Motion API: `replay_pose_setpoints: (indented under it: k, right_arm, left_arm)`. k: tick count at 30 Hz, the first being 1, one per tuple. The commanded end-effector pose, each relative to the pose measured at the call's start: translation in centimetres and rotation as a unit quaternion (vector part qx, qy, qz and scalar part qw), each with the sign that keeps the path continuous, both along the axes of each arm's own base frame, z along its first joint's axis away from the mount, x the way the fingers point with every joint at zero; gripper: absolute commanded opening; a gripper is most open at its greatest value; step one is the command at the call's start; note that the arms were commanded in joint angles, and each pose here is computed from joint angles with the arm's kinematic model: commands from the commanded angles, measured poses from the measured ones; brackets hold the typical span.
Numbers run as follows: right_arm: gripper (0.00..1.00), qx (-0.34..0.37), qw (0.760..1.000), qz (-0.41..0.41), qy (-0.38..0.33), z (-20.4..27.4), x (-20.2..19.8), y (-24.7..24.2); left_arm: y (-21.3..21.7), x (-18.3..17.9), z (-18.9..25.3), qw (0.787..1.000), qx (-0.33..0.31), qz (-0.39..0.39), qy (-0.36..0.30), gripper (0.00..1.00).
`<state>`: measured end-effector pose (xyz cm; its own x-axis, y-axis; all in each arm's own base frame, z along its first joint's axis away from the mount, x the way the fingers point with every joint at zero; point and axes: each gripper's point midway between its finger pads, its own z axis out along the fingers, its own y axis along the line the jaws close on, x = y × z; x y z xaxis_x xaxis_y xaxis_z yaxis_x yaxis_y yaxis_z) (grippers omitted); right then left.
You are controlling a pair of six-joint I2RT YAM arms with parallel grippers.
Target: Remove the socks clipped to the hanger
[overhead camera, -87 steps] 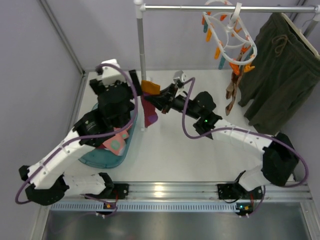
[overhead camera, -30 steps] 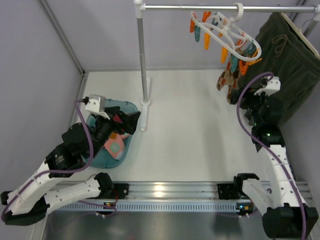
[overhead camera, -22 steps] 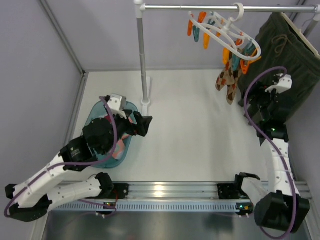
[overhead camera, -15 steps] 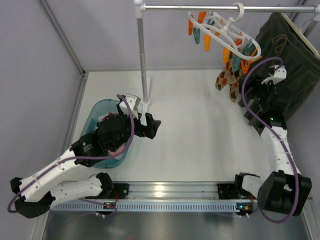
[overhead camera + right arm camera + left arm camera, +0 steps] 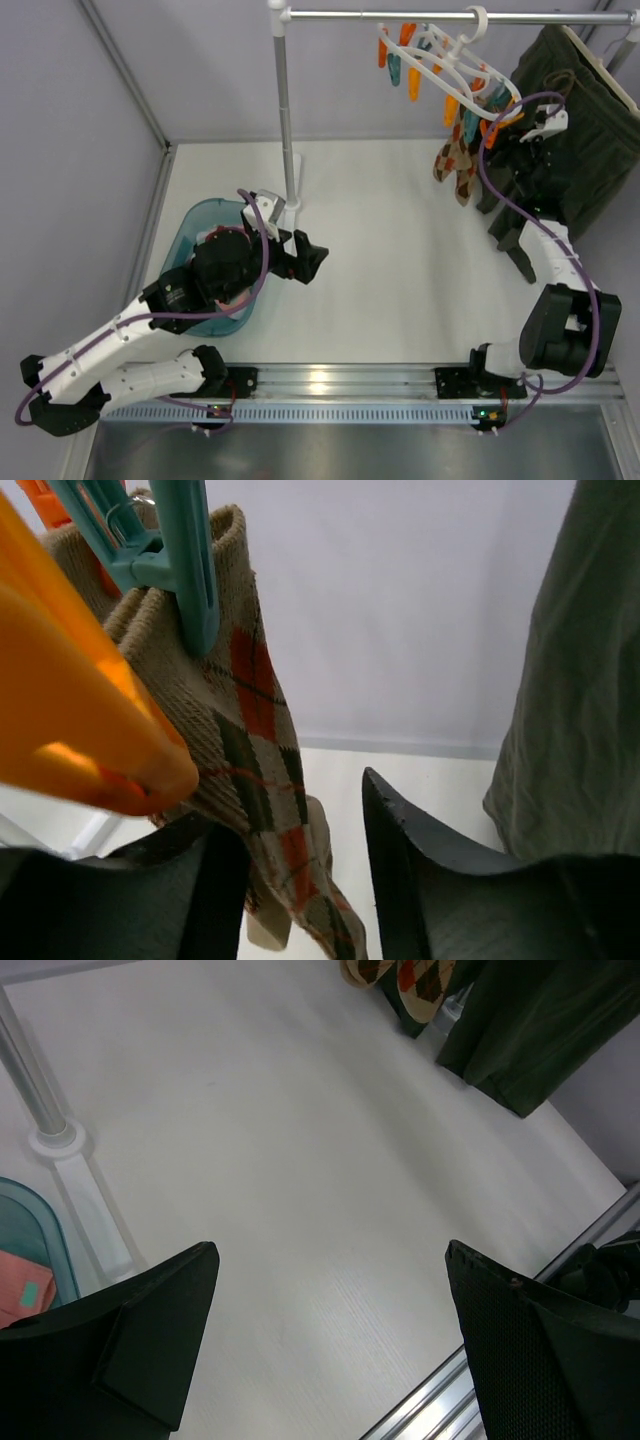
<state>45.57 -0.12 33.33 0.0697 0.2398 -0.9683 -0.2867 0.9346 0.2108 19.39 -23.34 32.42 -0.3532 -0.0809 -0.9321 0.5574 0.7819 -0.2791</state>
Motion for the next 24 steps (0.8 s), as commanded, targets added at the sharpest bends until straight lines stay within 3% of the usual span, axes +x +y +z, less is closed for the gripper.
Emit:
replay_pose_setpoints:
  k: [1, 3, 4, 10, 14, 19, 24]
  right_arm:
    - [0.41, -0.015, 0.995, 0.038, -0.093, 5.0, 0.1, 1.5]
    - [0.19, -0.016, 0.994, 0.041, -0.096, 5.1, 0.2, 2.0]
    - [0.01, -0.013, 0.994, 0.029, -0.100, 5.3, 0.1, 1.8]
    - [0.00, 0.005, 0.988, -0.047, -0.147, 7.4, -4.0, 0.1]
    - [0.00, 0.003, 0.986, -0.070, -0.150, 7.6, -6.7, 0.0]
    - [0.00, -0.015, 0.986, -0.081, -0.148, 8.0, -9.8, 2.7]
    - [0.00, -0.034, 0.989, -0.053, -0.132, 7.2, -11.6, 8.8]
  left_arm:
    - [-0.5, -0.6, 3.3, 0.999, -0.048, -0.019, -0.014, 0.99]
    - [-0.7, -0.9, 4.0, 0.998, -0.059, -0.027, -0.013, 0.99]
    - [-0.8, -1.0, 5.1, 0.997, -0.070, -0.032, -0.018, 0.98]
    - [-3.3, -3.2, 8.9, 0.985, -0.123, -0.116, -0.026, 0.99]
    - [-3.6, -3.3, 11.4, 0.980, -0.151, -0.123, -0.041, 0.99]
    - [-4.1, -1.9, 13.6, 0.980, -0.167, -0.096, -0.047, 0.99]
    - [-5.4, -0.7, 17.3, 0.978, -0.171, -0.094, -0.076, 0.99]
